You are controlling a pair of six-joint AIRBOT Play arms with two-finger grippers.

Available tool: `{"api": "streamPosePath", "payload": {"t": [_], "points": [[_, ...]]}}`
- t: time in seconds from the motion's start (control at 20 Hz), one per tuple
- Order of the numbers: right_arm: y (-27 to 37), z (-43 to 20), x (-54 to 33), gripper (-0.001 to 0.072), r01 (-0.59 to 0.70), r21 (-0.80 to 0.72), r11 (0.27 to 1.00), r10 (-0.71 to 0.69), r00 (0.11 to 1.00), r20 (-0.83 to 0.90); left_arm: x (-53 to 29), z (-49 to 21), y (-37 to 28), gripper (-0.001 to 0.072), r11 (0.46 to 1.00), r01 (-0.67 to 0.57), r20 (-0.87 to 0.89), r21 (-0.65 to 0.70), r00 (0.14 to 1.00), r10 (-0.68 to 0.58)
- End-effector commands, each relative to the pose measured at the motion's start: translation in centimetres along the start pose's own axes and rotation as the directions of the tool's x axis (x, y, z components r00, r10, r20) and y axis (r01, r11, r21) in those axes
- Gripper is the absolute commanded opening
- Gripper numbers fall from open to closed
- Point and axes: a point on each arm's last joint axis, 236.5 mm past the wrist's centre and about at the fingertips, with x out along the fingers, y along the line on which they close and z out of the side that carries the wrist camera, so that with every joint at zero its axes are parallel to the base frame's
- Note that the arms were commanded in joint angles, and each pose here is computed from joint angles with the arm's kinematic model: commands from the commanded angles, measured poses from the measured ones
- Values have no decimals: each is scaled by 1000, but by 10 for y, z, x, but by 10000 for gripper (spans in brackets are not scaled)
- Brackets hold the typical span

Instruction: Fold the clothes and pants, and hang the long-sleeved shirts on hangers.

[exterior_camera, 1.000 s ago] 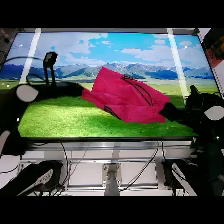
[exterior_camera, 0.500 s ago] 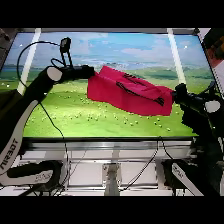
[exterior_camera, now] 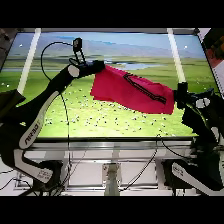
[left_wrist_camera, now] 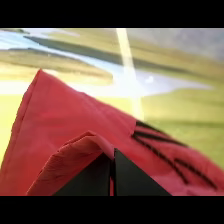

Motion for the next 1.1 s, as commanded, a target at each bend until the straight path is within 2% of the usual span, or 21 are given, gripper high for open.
{"api": "streamPosePath", "payload": {"t": [0.0,0.05,0.15,0.2,0.3,0.4,0.5,0.6,0.7,0.75,0.85,0.95,1.05], "points": [[12,30,13,303,-99,235,967,72,990,121,26,31,8,22,984,20,152,-178,988,7],[18,38,14,308,-120,242,963,86,986,146,33,38,12,124,976,26,185,-218,983,15],[35,44,23,486,-122,171,978,98,985,143,46,37,15,431,976,30,175,-215,985,8],[42,41,27,500,-100,88,991,90,990,112,48,36,19,506,976,26,171,-218,985,12],[47,34,36,521,-44,-48,998,45,998,32,47,36,28,506,986,2,154,-166,988,24],[39,32,35,584,27,-173,985,-41,996,-77,35,37,34,506,994,-8,87,-113,996,18],[22,30,19,584,46,-379,924,-139,965,-221,11,48,42,505,999,-27,39,-41,999,29],[-4,18,-8,584,10,-502,865,-247,879,-409,-21,68,40,504,999,-24,19,46,1000,23],[-29,4,-30,596,-31,-528,849,-316,772,-552,-55,85,24,504,982,4,8,187,1000,-5],[-40,-3,-35,665,-53,-537,842,-338,725,-601,-70,93,14,504,972,17,14,236,1000,-21],[-53,-17,-35,683,-117,-571,812,-366,660,-656,-100,112,-11,504,961,38,50,275,997,-53],[-61,-20,-28,683,-145,-630,763,-407,649,-642,-122,126,-29,504,954,47,89,296,993,-77],[-62,-18,-16,683,-136,-654,745,-418,669,-615,-135,131,-40,504,949,58,100,309,991,-93]]}}
